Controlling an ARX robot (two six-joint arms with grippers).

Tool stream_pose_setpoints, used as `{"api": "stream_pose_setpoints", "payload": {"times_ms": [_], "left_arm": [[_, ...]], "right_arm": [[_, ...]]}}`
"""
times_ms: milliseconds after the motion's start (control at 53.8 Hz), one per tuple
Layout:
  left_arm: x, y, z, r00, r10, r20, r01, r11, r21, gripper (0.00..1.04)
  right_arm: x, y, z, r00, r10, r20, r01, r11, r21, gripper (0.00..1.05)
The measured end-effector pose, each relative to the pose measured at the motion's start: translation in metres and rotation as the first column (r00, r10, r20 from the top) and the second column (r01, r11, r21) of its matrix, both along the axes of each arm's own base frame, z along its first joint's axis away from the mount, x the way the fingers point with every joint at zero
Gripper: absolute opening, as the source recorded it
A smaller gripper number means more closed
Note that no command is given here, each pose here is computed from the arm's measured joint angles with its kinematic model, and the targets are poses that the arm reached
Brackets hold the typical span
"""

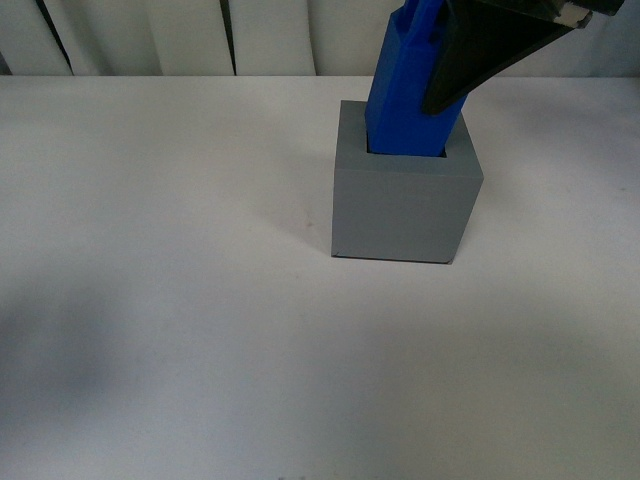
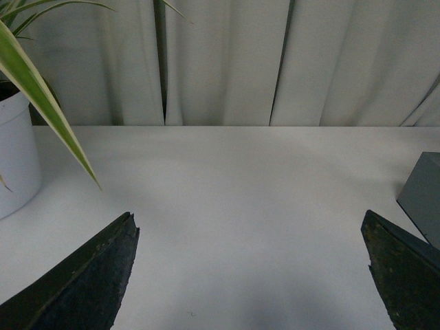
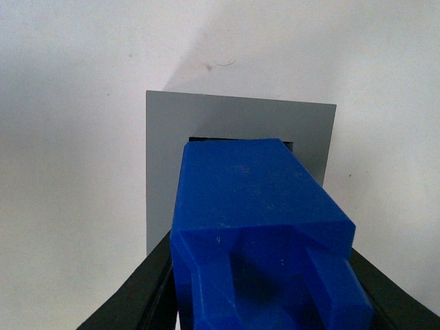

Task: Insert blue part into gray base

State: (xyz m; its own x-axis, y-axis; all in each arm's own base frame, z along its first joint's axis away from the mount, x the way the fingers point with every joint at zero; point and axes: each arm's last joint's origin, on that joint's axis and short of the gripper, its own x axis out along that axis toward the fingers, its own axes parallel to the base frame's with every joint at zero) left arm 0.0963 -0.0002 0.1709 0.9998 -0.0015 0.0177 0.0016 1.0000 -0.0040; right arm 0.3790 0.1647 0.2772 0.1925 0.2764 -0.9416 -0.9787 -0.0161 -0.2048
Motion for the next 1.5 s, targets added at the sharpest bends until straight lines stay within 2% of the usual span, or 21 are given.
{"api": "stream_pose_setpoints", "payload": {"times_ms": [1505], "left_arm": [[0.0000,0.0000,0.0000,1.000,0.000,0.000,0.000,1.000,0.000,0.99]], "right_arm": [[0.0032,-0.0080,-0.0025,1.000,-0.025,0.003,0.025,1.000,-0.019,0.48]]}}
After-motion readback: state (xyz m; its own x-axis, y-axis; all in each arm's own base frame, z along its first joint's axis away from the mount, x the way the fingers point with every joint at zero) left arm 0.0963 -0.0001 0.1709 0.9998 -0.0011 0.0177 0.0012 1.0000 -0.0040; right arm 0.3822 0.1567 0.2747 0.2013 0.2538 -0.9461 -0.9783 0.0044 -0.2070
